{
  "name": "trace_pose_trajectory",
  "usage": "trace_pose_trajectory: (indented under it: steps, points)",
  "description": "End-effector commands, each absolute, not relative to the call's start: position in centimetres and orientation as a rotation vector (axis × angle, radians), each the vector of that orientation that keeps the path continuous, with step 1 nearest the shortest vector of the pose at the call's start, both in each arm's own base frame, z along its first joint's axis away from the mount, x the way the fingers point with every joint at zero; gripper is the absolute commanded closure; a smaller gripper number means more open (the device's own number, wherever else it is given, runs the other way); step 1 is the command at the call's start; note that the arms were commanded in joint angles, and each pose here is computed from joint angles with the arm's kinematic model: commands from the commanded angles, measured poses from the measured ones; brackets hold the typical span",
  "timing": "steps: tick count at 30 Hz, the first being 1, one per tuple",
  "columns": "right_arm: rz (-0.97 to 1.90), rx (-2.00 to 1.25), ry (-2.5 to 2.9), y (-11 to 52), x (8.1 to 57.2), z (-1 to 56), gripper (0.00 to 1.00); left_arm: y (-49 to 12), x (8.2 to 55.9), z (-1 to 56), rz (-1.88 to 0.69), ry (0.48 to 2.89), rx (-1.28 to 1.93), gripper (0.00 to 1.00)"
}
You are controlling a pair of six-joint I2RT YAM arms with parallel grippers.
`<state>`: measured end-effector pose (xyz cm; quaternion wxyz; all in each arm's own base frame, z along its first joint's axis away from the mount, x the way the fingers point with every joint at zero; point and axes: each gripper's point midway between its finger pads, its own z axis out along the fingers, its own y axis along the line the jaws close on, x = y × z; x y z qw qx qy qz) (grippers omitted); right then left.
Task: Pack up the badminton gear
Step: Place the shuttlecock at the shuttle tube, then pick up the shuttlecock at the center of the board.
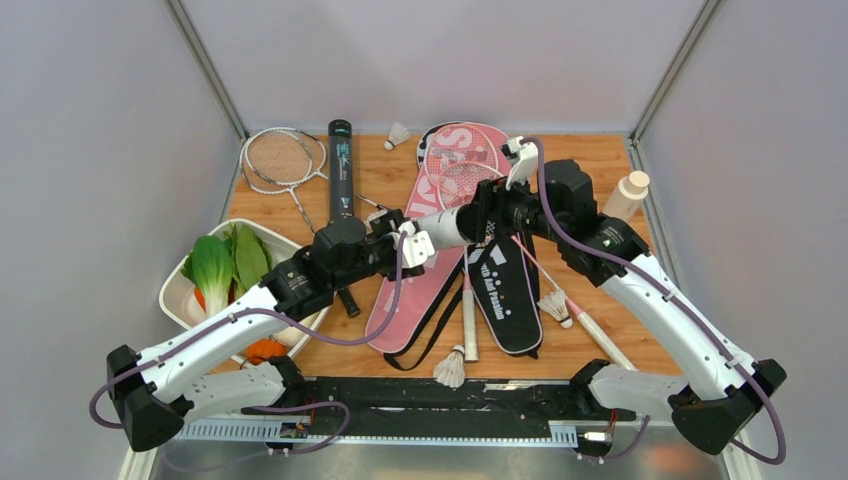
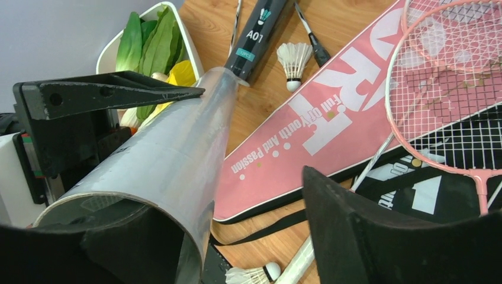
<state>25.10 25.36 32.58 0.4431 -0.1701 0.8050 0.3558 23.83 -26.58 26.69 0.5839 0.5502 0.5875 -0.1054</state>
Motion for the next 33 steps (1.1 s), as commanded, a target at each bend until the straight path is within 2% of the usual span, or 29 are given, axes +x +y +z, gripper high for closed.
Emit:
trace_pose_trajectory:
  steps: [1, 9, 16, 19, 23, 28, 30, 33]
  points:
    - [0.832, -0.35, 1.924, 24.6, 26.3, 34.0, 0.26, -27.6, 23.5, 30.8, -0.307, 1.257, 1.2, 1.0]
    - [0.82, -0.271, 1.775, 21.8, 24.8, 39.6, 0.19, -25.4, 24.8, 29.1, -0.163, 1.318, 1.173, 1.0]
    - [0.566, -0.281, 1.742, 18.1, 29.0, 40.0, 0.19, -25.3, 23.9, 29.4, -0.197, 1.272, 1.178, 1.0]
    - [0.433, -0.277, 1.801, 15.3, 32.2, 38.0, 0.2, -25.4, 23.0, 29.9, -0.234, 1.237, 1.184, 1.0]
    - [0.286, -0.328, 1.983, 12.5, 36.6, 31.8, 0.21, -25.1, 21.8, 31.2, -0.284, 1.166, 1.148, 1.0]
    - [0.13, -0.276, 2.193, 9.0, 40.6, 25.2, 0.3, -25.2, 20.5, 32.6, -0.353, 1.093, 1.101, 1.0]
    - [-0.016, -0.087, 2.265, 6.3, 42.4, 22.9, 0.33, -25.2, 20.5, 32.8, -0.355, 1.089, 1.098, 1.0]
    - [-0.066, 0.225, 2.359, 4.2, 43.5, 19.2, 0.33, -25.0, 20.6, 32.9, -0.347, 1.091, 1.091, 1.0]
